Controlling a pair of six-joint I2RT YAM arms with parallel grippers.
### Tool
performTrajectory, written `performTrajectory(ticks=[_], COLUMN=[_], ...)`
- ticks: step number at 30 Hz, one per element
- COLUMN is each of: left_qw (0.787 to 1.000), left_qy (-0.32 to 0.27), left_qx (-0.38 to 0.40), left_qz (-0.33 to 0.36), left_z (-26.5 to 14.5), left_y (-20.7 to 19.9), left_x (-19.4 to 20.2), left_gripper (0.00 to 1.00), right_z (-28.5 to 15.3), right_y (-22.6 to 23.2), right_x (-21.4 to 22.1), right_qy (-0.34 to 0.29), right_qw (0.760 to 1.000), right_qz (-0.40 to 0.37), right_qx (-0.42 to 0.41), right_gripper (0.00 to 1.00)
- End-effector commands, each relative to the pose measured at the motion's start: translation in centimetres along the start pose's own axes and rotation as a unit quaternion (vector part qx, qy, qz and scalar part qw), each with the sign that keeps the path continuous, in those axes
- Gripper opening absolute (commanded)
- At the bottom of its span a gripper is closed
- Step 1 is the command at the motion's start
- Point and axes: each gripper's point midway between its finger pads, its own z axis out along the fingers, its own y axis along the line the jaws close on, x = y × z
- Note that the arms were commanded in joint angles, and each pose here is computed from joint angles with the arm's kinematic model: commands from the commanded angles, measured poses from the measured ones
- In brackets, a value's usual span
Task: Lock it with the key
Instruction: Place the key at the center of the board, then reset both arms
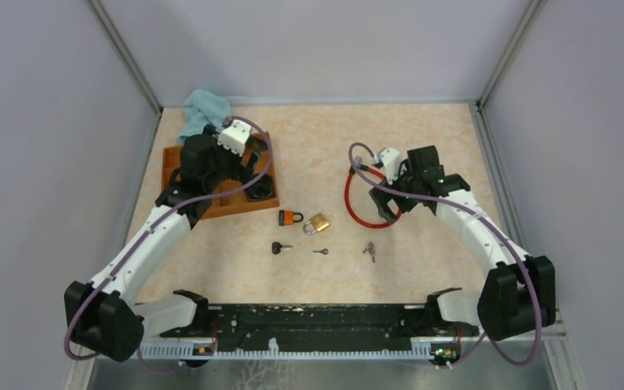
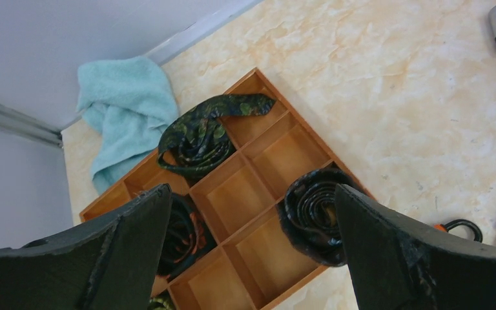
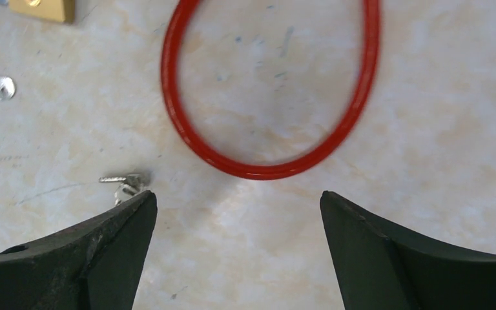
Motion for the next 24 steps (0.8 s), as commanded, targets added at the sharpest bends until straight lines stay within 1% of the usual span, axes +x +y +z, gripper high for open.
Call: performTrajectory(ticks=[1,5,7,11,14,17,22,24], left_qw=[1.000,0.998,0.997,0.993,0.991,0.990,0.987,0.988], left_qy=[-0.014,-0.039,-0.049,-0.068,-0.075,-0.085,-0.143,-0.132], left_qx=[-0.012,-0.023,-0.027,-0.012,0.008,0.008,-0.005,0.006], left_qz=[-0.013,-0.036,-0.047,-0.095,-0.111,-0.108,-0.080,-0.075], left_z=[-1.5,-2.5,-2.8,-3.1,-3.4,-4.1,-5.7,-5.5], left_y=[1.7,3.2,3.8,4.4,4.2,4.4,4.1,3.7], left_x=[0.2,0.8,1.2,2.3,2.3,2.0,1.6,2.0], left_gripper=[1.00,1.00,1.00,1.00,1.00,1.00,1.00,1.00], right_z=[-5.0,-7.9,-8.9,-10.1,-10.1,-10.5,-13.6,-14.2], right_y=[-4.8,-6.9,-7.4,-8.2,-8.3,-7.9,-8.1,-7.8], right_x=[-5.8,-7.7,-8.5,-9.2,-9.1,-9.2,-9.7,-9.8], right_qy=[-0.098,-0.158,-0.180,-0.213,-0.230,-0.268,-0.297,-0.310], right_qw=[0.985,0.961,0.951,0.935,0.930,0.921,0.904,0.900], right_qz=[0.043,0.090,0.110,0.132,0.123,0.108,0.090,0.078], right_qx=[0.134,0.209,0.227,0.251,0.259,0.262,0.295,0.296], right_gripper=[0.98,0.99,0.99,0.99,0.99,0.99,0.99,0.99])
